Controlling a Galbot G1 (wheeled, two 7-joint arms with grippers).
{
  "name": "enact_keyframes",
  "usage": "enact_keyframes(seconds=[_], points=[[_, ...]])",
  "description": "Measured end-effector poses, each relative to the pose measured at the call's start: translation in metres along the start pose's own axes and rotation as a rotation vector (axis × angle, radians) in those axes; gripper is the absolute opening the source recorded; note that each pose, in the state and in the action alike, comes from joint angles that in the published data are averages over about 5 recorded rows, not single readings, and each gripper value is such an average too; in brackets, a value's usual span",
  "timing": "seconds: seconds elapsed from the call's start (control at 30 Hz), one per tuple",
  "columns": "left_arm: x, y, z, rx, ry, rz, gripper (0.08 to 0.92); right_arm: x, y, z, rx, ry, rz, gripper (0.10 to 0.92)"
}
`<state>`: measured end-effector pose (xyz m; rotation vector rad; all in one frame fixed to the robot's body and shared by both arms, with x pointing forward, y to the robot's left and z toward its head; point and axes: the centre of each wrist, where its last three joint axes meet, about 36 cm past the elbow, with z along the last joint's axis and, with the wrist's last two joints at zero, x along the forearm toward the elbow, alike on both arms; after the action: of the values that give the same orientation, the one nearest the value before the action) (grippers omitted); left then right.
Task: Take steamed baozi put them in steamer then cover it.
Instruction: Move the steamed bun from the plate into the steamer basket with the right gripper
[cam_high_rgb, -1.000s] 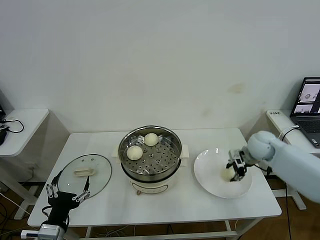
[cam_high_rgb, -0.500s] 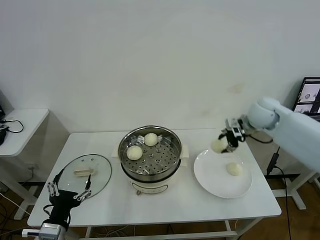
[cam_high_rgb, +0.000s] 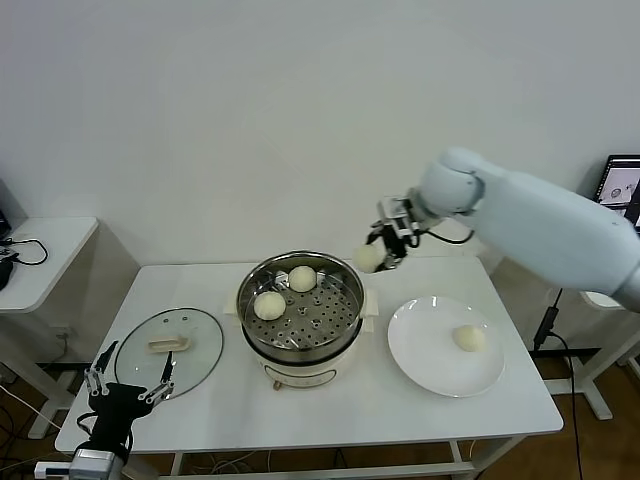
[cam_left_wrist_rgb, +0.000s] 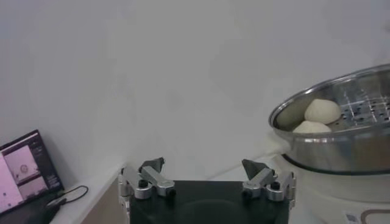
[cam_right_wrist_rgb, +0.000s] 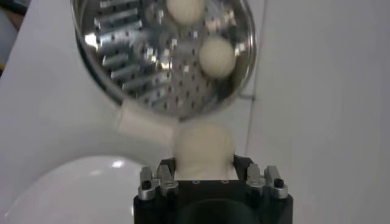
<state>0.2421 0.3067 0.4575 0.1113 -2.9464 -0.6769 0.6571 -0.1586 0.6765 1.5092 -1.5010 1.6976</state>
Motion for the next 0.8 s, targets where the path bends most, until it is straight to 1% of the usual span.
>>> enact_keyframes(seconds=[0.2, 0.5, 0.63, 0.8], points=[[0.002, 0.004, -0.002, -0.001, -0.001, -0.011, 0.823, -0.035, -0.004, -0.042, 0.144, -0.042, -0.031, 0.602], [0.005, 0.006, -0.003, 0.005, 0.000, -0.025, 0.823, -0.085, 0.004, -0.089, 0.370, -0.082, -0.087, 0.602], [0.006, 0.007, -0.004, 0.007, -0.001, -0.032, 0.823, -0.100, 0.011, -0.104, 0.453, -0.100, -0.113, 0.608], [0.005, 0.008, -0.004, 0.010, -0.003, -0.036, 0.823, -0.109, 0.018, -0.115, 0.547, -0.112, -0.137, 0.611]])
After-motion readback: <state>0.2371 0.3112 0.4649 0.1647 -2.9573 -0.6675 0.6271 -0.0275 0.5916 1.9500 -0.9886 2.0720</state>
